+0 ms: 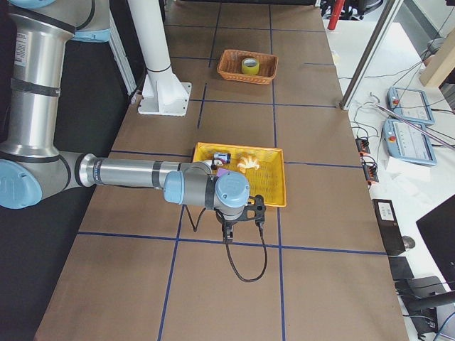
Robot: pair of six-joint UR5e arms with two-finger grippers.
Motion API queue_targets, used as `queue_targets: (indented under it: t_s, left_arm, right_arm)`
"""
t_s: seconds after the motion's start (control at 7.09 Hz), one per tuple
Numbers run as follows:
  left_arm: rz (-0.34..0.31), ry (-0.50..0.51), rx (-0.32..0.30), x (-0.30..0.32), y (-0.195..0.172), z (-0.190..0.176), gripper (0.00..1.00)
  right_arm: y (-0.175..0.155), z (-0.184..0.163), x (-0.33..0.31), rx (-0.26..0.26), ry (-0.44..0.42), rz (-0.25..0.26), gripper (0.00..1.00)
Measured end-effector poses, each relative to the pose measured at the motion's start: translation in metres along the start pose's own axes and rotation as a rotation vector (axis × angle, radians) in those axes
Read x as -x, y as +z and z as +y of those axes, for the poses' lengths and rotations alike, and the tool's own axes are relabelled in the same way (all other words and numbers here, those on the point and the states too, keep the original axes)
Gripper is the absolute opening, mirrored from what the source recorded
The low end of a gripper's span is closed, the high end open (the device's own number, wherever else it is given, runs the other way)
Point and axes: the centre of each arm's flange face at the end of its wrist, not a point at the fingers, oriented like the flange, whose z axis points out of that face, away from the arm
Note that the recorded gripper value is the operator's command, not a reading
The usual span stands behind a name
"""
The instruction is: Move tape to another basket
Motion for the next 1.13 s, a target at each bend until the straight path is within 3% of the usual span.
queue_targets:
  t_s: [0.42,0.71,1.13]
  left_arm:
    - [-0.045,-0.047,0.013,0.034,0.004,0.010,1.00]
    - [-0.070,-0.098,-0.016,0.065,-0.013,0.027,1.00]
    - [-0.069,-0.113,-0.007,0.090,-0.009,0.046,1.00]
  right_arm:
    - [-0.009,-0.001,-0.004,-0.024,0.011,-0.009,1.00]
    - [-0.014,-0.003,-0.004,-0.037,0.012,-0.009,1.00]
    - [-0.019,-0.002,-0.007,-0.049,0.018,-0.008,1.00]
